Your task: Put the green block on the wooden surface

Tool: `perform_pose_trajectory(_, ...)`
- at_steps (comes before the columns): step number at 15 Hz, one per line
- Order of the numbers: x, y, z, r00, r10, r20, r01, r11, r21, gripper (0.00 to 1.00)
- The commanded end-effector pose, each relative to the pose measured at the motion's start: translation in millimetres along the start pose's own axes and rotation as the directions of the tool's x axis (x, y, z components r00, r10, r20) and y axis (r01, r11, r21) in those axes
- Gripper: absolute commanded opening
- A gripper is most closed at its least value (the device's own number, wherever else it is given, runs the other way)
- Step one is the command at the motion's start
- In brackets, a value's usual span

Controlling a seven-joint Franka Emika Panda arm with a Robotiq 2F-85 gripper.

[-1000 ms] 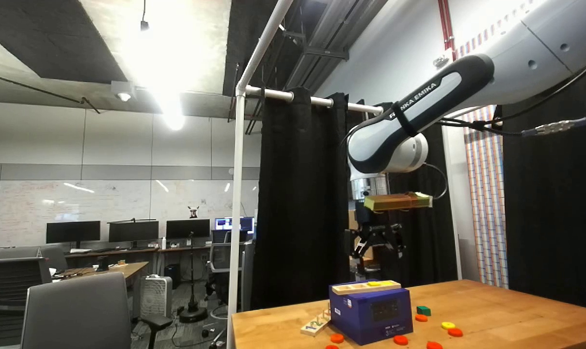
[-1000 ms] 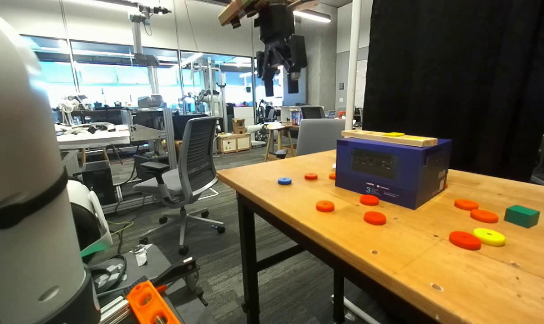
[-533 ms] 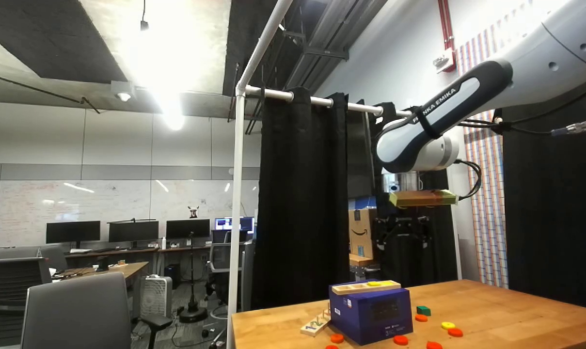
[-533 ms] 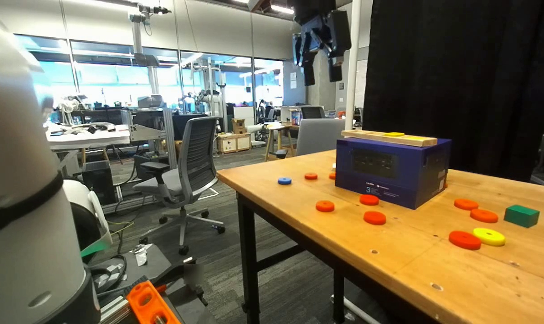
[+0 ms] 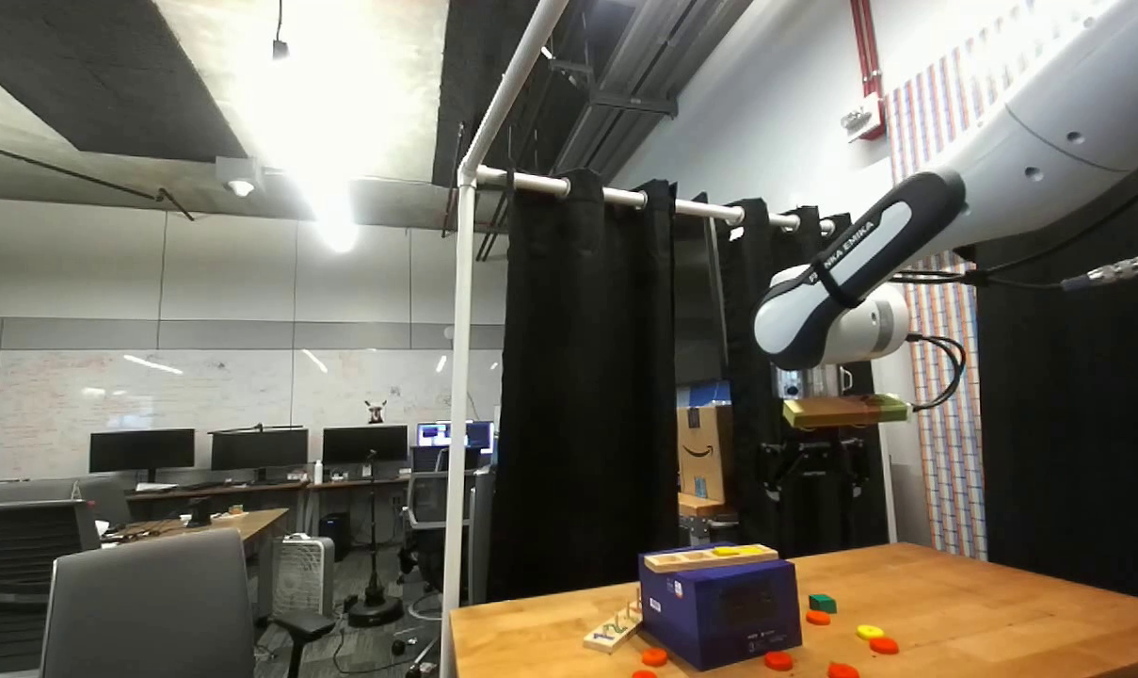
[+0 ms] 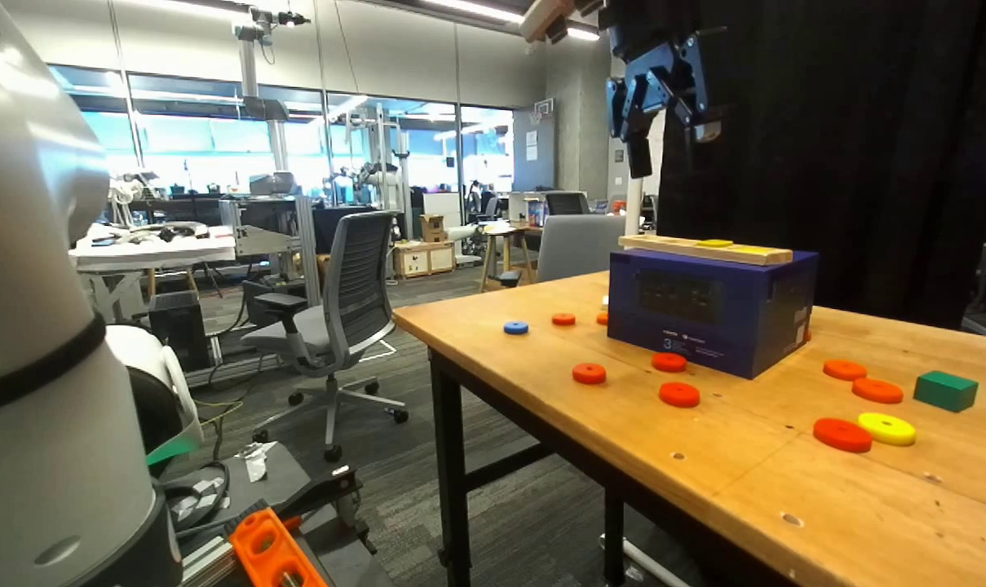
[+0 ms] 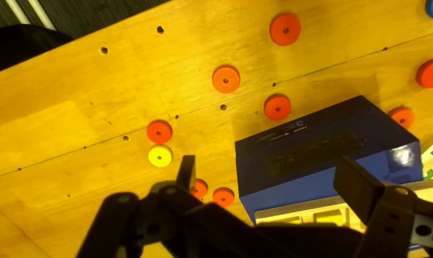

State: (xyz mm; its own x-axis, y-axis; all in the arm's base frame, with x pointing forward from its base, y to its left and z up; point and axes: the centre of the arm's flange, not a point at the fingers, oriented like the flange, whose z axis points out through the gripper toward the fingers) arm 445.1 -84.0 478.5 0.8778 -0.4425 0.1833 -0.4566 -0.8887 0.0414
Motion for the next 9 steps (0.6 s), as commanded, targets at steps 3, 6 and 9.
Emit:
perform_pose_trajectory(3,60.3,22.9,45.2,0.999,0.041,0.035,-0.041,0.999,-0.018,1.0)
perform_pose_trajectory(6,82.2,42.5,60.1,0.998,0.051,0.044,-0.05,0.998,-0.035,1.0)
perform_pose_trajectory(9,103.3,61.7,70.8,0.997,0.058,0.047,-0.056,0.998,-0.042,1.0)
